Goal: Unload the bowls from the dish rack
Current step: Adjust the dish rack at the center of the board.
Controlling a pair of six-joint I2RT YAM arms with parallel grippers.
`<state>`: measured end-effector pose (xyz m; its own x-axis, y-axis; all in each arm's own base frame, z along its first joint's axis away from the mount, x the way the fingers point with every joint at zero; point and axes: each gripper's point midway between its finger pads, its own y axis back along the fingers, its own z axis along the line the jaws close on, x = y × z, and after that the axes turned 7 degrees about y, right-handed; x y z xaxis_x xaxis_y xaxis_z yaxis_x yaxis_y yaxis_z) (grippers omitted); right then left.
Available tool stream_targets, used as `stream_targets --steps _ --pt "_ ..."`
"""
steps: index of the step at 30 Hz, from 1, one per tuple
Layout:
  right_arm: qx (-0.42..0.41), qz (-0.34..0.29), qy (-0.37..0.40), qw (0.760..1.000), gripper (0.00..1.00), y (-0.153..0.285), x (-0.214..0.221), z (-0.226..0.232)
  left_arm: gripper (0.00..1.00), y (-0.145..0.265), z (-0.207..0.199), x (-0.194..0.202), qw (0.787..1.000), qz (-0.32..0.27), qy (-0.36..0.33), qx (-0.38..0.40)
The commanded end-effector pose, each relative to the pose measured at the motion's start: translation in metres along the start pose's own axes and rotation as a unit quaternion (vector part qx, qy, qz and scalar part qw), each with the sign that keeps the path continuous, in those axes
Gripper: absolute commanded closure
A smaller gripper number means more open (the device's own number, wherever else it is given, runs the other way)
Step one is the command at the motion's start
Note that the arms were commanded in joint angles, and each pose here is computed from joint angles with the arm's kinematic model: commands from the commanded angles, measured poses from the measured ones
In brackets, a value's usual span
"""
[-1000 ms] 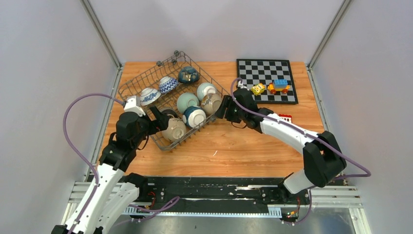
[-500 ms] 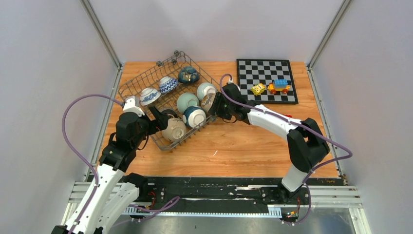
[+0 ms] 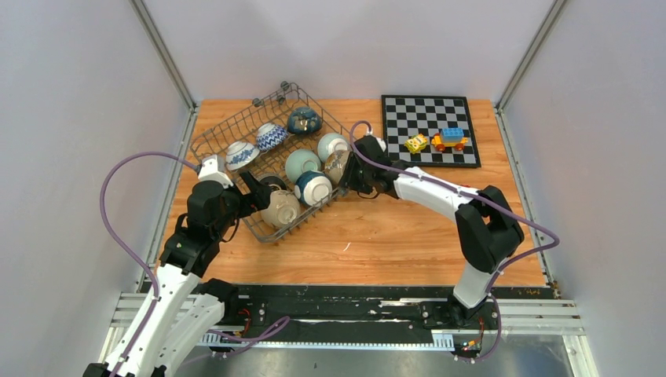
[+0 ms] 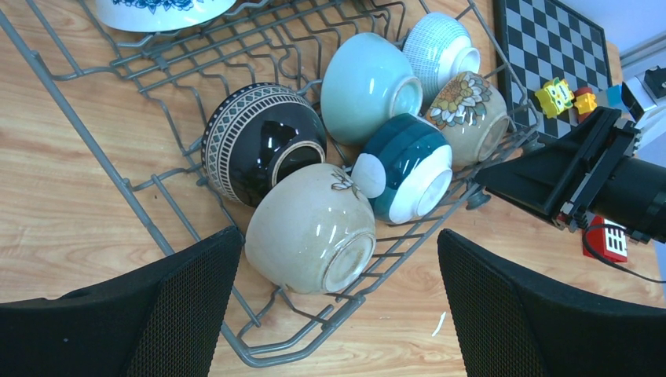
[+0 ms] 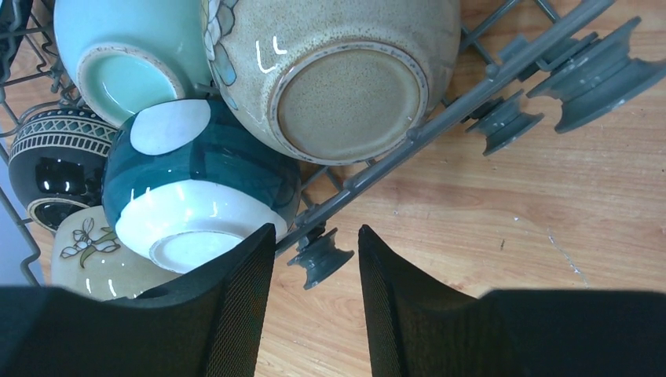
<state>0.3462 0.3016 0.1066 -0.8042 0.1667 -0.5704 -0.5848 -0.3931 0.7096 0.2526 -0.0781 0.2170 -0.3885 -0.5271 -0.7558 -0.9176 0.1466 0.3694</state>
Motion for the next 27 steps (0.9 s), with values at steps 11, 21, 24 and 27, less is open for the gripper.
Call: stream_targets --steps 11,21,24,27 --pt "0.068 0.056 0.034 0.996 0.68 -0.011 0.026 -0.028 0.04 0.000 -0.001 0.002 1.000 0.000 0.009 0.004" --pt "0.111 0.067 0.040 0.991 0.86 -0.001 0.036 -0.073 0.04 0.002 0.000 0.003 1.000 0.000 0.007 0.005" --pt "0.117 0.065 0.045 0.990 0.96 0.003 0.035 -0.080 0.04 0.002 -0.001 0.004 1.000 0.002 0.008 0.006" --pt "0.117 0.067 0.047 0.990 1.00 0.007 0.034 -0.084 0.04 0.002 -0.001 0.004 1.000 0.004 0.009 0.007"
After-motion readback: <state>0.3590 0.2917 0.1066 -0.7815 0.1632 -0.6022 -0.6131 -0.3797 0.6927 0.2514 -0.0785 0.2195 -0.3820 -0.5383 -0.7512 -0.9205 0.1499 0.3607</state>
